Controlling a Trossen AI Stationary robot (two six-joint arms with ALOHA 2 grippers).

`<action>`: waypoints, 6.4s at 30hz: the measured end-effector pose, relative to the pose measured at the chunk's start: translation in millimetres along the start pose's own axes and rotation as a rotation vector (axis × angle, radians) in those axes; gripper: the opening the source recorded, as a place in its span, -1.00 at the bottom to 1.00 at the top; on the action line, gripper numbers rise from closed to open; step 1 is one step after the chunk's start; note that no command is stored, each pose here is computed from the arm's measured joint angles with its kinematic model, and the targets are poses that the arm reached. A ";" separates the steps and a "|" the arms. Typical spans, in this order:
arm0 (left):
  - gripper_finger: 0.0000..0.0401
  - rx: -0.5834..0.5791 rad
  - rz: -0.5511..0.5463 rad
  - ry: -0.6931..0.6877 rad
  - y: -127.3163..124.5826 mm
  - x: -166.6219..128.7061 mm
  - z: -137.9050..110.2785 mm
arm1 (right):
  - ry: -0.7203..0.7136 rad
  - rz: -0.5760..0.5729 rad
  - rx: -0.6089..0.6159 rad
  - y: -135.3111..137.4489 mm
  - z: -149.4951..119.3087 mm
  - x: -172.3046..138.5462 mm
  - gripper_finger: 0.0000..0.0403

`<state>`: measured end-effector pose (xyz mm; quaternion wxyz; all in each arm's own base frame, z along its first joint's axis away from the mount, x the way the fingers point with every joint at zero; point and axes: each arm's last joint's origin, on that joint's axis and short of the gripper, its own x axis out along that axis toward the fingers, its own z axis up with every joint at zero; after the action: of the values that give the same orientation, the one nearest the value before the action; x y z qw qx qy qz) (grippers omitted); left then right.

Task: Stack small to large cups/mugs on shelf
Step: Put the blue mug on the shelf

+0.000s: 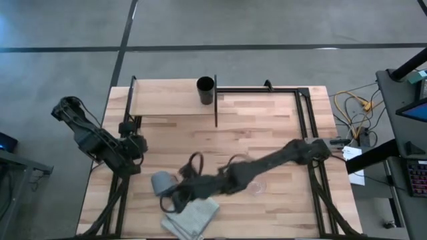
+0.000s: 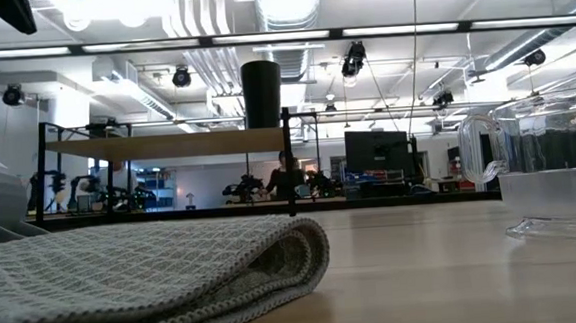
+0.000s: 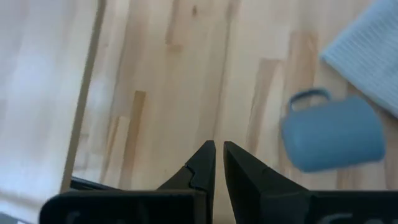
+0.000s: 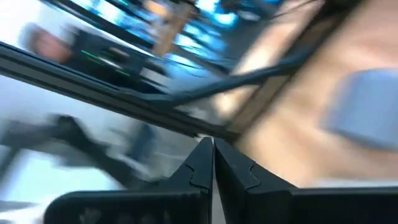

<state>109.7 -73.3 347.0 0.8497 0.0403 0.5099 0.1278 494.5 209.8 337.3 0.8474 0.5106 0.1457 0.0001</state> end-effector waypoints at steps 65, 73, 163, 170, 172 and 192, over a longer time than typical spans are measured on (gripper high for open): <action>-0.90 -0.027 -0.533 0.189 -87.6 171.5 8.3 | -0.598 -0.145 0.439 -111.4 -158.6 66.5 -0.96; -0.90 -0.035 -0.615 0.116 -79.4 152.4 28.0 | -0.402 -0.242 0.321 -128.4 -137.8 79.9 -0.96; -0.90 -0.114 -0.743 -0.251 -39.6 75.0 35.2 | -0.142 0.165 0.172 -105.2 -19.0 98.4 -0.68; -0.90 -0.115 -0.735 -0.249 -40.2 76.1 35.4 | -0.135 0.143 0.178 -106.6 -19.1 98.5 -0.35; -0.90 -0.115 -0.733 -0.246 -40.5 76.7 35.5 | -0.134 0.145 0.195 -106.5 -19.0 98.4 -0.28; -0.90 -0.100 -0.726 -0.234 -45.0 81.9 37.6 | -0.076 0.193 0.281 -100.7 -26.1 96.7 -0.24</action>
<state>187.2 -93.2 285.9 0.8930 -0.1701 0.3839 -0.1619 565.7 198.7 214.9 0.7687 0.6351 0.0623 0.0420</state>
